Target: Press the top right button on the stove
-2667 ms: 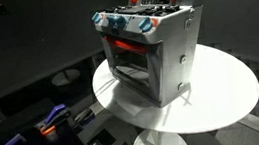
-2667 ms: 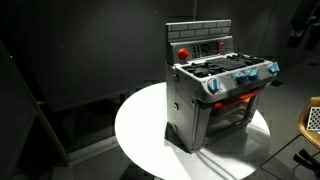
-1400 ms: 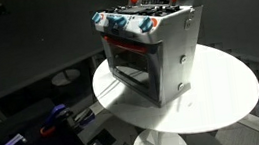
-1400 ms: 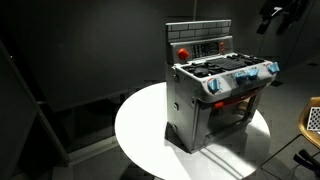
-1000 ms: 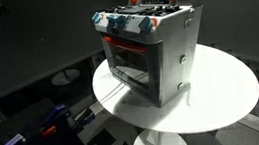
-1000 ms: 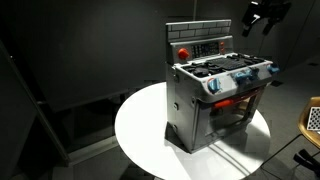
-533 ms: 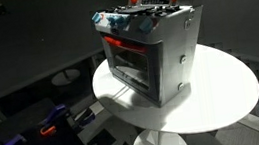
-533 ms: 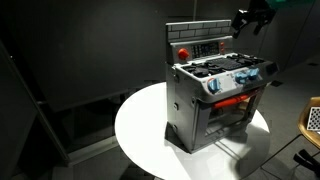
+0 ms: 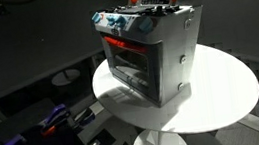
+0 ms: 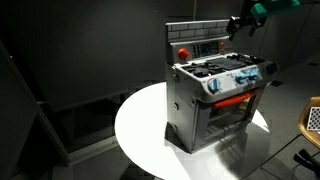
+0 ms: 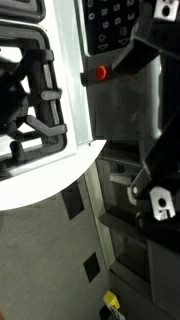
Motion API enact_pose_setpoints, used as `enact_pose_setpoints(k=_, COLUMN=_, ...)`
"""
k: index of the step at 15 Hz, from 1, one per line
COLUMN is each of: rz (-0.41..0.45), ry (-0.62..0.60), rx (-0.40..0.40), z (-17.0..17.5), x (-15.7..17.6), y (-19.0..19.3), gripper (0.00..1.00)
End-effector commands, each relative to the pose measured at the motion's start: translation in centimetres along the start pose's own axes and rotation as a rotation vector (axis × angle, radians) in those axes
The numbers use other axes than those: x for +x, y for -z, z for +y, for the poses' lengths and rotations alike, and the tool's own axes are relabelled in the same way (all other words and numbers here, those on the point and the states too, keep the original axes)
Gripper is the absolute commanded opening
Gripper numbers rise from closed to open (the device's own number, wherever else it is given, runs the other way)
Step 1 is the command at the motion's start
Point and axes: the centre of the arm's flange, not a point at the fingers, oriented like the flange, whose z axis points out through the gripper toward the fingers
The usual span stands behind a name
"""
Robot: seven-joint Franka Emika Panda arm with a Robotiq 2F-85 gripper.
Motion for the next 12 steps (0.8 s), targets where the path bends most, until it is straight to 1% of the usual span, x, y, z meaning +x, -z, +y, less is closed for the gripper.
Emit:
enact_pose_setpoints(k=1, rz=0.016, ry=-0.026, rx=-0.029, z=-0.9, x=1.8, y=-1.0, gripper=1.00)
enact_pose_setpoints(k=12, rz=-0.004, ry=-0.025, rx=-0.031, z=-2.5, x=2.7, y=-3.1, gripper=1.00)
